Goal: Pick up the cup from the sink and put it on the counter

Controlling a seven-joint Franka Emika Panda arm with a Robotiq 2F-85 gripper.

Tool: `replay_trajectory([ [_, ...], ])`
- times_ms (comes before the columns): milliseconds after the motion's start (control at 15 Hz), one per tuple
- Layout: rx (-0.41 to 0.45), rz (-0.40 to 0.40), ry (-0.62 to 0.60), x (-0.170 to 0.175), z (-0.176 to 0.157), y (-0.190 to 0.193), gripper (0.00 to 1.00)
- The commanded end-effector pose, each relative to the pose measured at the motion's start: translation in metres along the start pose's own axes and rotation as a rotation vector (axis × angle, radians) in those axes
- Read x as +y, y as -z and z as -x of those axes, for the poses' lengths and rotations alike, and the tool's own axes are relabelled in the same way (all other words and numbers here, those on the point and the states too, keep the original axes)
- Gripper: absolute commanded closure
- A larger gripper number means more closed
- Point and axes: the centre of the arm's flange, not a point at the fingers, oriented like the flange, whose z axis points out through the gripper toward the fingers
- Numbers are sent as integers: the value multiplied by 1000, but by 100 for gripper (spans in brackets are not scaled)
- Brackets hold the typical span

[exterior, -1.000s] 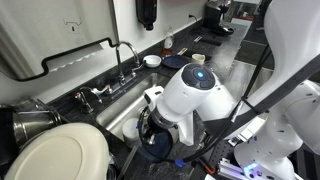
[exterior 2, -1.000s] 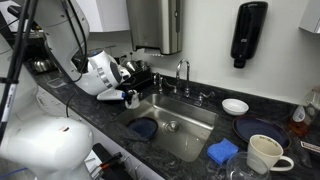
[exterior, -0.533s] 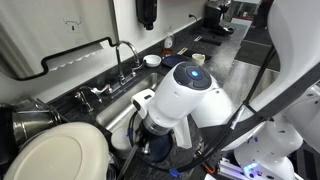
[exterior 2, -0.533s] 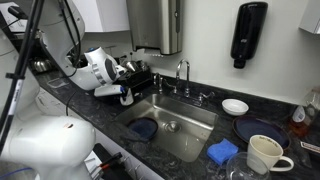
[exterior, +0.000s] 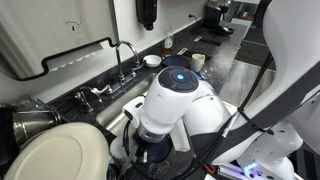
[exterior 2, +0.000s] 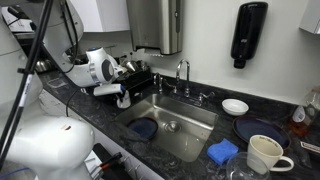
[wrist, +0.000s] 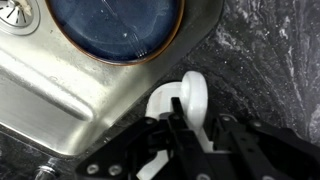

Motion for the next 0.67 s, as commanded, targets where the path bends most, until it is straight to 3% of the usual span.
replay_trajectory([
  [0, 12, -26, 46, 2, -18, 9, 41],
  [400, 25, 6, 37, 11, -25, 31, 2],
  [600, -1, 52, 28, 23, -23, 42, 0],
])
